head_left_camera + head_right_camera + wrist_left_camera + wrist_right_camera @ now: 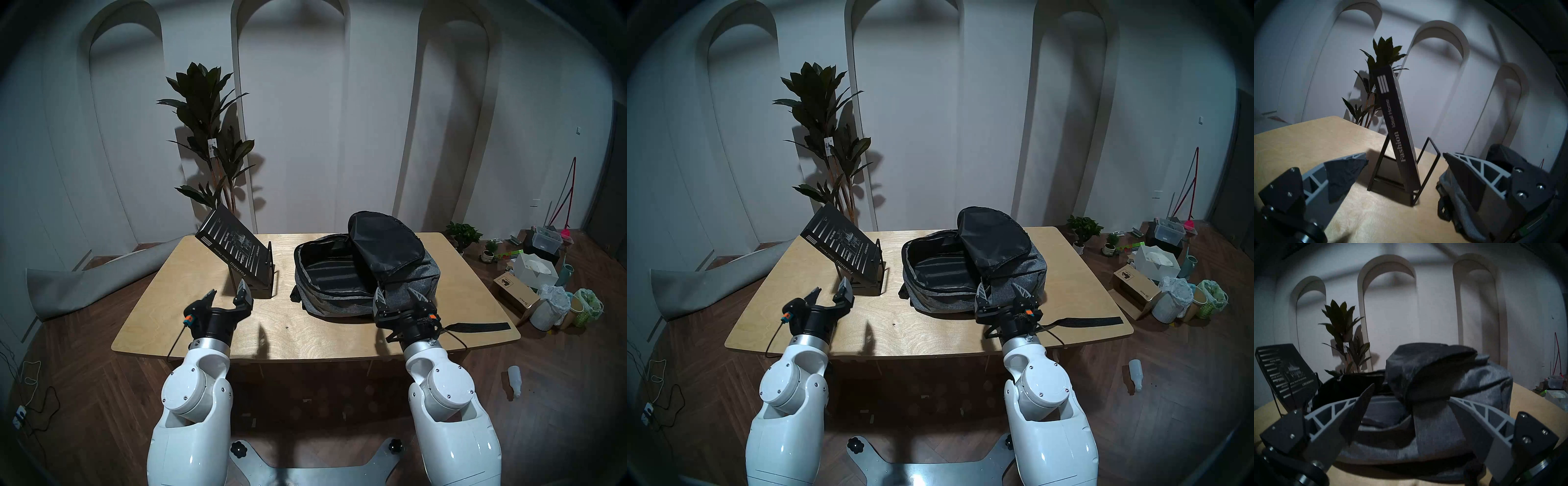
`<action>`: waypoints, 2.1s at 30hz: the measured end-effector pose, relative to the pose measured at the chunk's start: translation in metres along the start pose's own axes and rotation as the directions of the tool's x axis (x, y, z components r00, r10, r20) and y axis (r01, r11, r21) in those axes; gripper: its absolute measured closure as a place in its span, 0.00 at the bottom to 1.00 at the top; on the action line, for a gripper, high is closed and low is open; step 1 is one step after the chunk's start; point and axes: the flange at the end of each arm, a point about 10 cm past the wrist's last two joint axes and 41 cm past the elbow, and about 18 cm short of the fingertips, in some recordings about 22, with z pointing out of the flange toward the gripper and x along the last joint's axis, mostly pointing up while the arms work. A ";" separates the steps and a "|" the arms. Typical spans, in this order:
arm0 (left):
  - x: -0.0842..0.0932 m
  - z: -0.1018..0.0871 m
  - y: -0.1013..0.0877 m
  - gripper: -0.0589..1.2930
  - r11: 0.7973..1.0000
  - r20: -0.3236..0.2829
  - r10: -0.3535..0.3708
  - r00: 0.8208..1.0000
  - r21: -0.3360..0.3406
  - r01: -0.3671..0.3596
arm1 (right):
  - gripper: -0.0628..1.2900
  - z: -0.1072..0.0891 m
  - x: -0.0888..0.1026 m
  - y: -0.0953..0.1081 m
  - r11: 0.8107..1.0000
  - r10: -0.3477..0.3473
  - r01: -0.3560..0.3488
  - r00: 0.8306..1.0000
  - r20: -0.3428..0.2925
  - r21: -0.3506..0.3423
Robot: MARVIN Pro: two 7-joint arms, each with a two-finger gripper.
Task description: Put the book into the bag and close the bag
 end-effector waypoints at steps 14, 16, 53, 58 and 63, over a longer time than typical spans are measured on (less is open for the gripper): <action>0.019 0.034 -0.025 0.03 0.988 0.046 -0.128 0.991 0.091 0.124 | 0.03 0.015 0.059 0.030 0.987 0.153 -0.159 0.978 -0.144 -0.029; 0.017 0.040 -0.028 0.03 0.989 0.064 -0.128 0.990 0.089 0.122 | 0.03 0.016 0.063 0.033 0.983 0.173 -0.181 0.972 -0.158 -0.038; 0.043 0.102 -0.043 0.03 0.997 0.001 -0.079 0.997 0.015 0.079 | 0.03 0.022 0.074 0.024 0.970 0.223 -0.237 0.954 -0.200 -0.052; 0.051 0.108 -0.041 0.03 0.997 -0.023 -0.075 0.997 0.006 0.075 | 0.03 0.022 0.074 0.022 0.970 0.225 -0.239 0.954 -0.198 -0.048; 0.056 0.115 -0.040 0.03 0.996 -0.034 -0.086 0.996 0.013 0.087 | 0.03 0.024 0.074 0.021 0.969 0.233 -0.245 0.954 -0.189 -0.038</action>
